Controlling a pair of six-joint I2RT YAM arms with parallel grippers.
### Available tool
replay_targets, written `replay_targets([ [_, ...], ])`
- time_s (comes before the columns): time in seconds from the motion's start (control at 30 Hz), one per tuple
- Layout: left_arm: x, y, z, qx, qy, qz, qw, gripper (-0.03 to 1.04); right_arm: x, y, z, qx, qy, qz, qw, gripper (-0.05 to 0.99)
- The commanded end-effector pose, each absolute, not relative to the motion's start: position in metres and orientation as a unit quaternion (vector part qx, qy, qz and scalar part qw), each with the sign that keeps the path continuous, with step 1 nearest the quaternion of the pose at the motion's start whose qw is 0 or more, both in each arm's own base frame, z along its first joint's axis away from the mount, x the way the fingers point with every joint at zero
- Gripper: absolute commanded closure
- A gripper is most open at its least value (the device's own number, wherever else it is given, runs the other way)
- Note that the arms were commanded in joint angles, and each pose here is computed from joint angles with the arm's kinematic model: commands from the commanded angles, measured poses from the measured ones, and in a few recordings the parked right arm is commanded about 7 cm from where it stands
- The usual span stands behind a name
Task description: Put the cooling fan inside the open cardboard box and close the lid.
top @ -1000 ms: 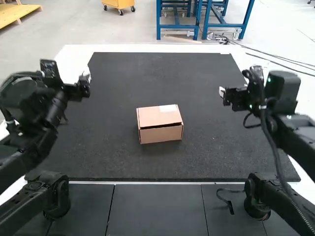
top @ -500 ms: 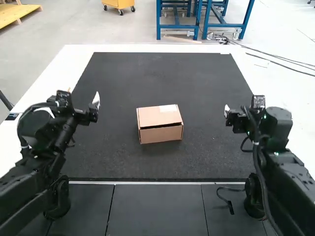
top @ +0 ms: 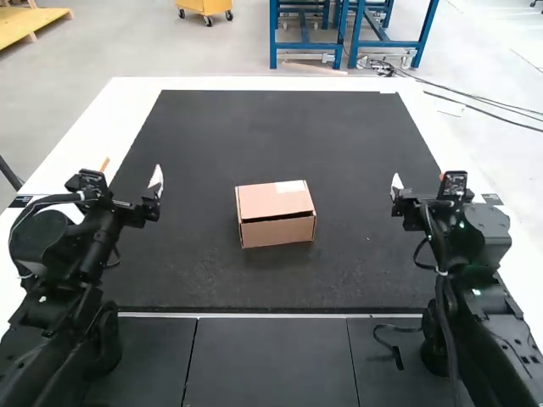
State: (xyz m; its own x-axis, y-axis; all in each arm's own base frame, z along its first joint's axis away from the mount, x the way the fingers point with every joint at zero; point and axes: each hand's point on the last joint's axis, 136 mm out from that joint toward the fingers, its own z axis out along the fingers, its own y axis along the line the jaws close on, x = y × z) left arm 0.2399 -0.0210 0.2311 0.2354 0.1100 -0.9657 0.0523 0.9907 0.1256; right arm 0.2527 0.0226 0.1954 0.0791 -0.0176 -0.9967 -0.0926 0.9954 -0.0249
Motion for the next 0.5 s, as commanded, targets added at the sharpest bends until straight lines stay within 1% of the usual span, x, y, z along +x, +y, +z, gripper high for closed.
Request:
replay_targets([
  [0.0, 0.24, -0.009, 0.23, 0.039, 0.618, 0.011, 0.785, 0.05, 0.252, 0.021, 0.134, -0.041, 0.709, 0.019, 0.703, 0.03],
  [0.07, 0.24, -0.004, 0.231, 0.029, 0.619, 0.01, 0.785, 0.05, 0.252, 0.022, 0.132, -0.034, 0.712, 0.03, 0.7, 0.03],
  [0.13, 0.242, -0.006, 0.221, 0.031, 0.635, 0.001, 0.772, 0.05, 0.252, 0.025, 0.128, -0.037, 0.719, 0.036, 0.693, 0.03],
  [0.2, 0.245, -0.003, 0.204, 0.032, 0.661, 0.011, 0.75, 0.05, 0.251, 0.029, 0.124, -0.037, 0.724, 0.046, 0.687, 0.03],
  [0.27, 0.246, 0.0, 0.192, 0.044, 0.678, 0.033, 0.733, 0.05, 0.251, 0.03, 0.125, -0.035, 0.722, 0.046, 0.689, 0.03],
  [0.33, 0.247, 0.001, 0.181, 0.042, 0.695, 0.031, 0.717, 0.04, 0.251, 0.032, 0.125, -0.02, 0.725, 0.067, 0.686, 0.03],
  [0.4, 0.247, 0.001, 0.178, 0.031, 0.7, 0.021, 0.713, 0.04, 0.25, 0.033, 0.12, 0.001, 0.731, 0.089, 0.676, 0.03],
  [0.47, 0.247, 0.001, 0.172, 0.028, 0.708, 0.016, 0.705, 0.04, 0.25, 0.034, 0.117, 0.003, 0.735, 0.089, 0.672, 0.03],
])
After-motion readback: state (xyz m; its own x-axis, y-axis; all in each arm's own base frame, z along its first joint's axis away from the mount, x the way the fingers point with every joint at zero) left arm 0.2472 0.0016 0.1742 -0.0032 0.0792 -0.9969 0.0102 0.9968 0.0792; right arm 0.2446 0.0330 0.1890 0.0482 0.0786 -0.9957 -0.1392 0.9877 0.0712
